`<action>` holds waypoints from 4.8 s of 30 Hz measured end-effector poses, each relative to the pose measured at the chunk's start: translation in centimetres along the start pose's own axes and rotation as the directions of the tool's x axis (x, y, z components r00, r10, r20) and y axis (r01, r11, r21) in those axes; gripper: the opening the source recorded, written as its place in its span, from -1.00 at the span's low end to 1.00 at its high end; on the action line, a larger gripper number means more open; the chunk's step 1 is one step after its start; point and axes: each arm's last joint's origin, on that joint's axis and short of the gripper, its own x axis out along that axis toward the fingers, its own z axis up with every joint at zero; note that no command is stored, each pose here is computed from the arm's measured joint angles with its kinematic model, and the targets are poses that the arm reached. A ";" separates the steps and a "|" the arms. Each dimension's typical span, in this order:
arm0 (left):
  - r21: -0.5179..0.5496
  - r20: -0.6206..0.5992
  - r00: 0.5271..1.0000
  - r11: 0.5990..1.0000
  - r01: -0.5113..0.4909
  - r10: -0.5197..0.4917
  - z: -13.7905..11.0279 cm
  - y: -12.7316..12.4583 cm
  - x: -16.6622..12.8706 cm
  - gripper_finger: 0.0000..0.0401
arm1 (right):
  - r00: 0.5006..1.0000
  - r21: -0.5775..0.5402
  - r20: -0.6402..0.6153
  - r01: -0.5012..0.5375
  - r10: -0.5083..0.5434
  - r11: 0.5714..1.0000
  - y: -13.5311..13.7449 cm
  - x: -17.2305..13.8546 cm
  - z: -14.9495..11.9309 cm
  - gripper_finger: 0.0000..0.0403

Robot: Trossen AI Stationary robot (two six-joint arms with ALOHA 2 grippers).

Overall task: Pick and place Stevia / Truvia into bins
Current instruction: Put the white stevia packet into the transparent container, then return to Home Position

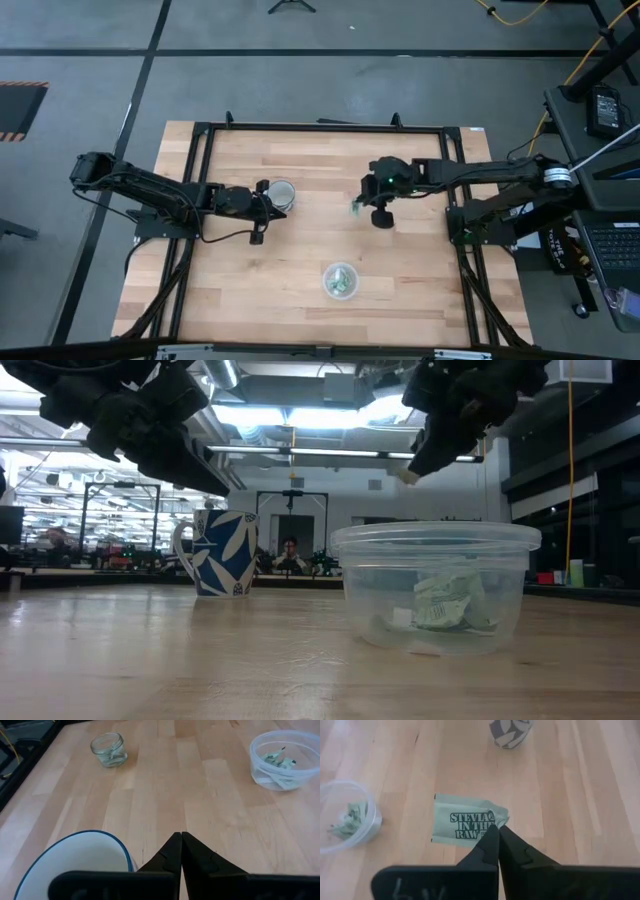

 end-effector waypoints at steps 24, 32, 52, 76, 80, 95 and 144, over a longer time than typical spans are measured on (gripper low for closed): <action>-0.002 0.017 1.000 1.000 0.000 0.000 0.2 0.0 0.0 -0.97 | 0.991 0.011 -0.123 -0.044 0.045 0.999 9.9 1.5 2.2 -1.00; -0.006 0.041 0.999 1.000 -0.001 0.001 0.4 0.0 0.0 -0.96 | 0.979 0.050 -0.200 -0.027 0.036 0.998 12.8 1.7 2.8 -1.00; -0.015 0.073 0.996 0.998 -0.056 0.057 0.7 0.2 0.0 -0.99 | 0.943 -0.052 -0.332 -0.048 0.028 0.998 17.0 5.0 6.0 -1.00; -0.073 0.158 0.985 0.996 -0.053 0.064 1.6 -0.8 -0.3 -0.98 | 0.929 -0.164 -0.362 -0.144 0.076 0.976 19.5 10.2 4.1 -1.00; -0.066 0.166 0.985 0.997 -0.038 0.049 1.7 -1.1 -0.4 -0.99 | 0.928 -0.165 -0.365 -0.143 0.075 0.976 19.5 10.8 3.9 -1.00; -0.059 0.188 0.982 0.998 -0.021 0.031 1.9 -1.5 -0.5 -0.98 | 0.927 -0.173 -0.371 -0.125 0.053 0.977 19.8 12.4 3.2 -1.00; -0.068 0.148 0.989 0.998 -0.019 0.028 1.5 -1.6 -0.4 -0.97 | 0.936 -0.287 -0.347 -0.172 0.065 0.942 17.6 6.9 6.7 -0.94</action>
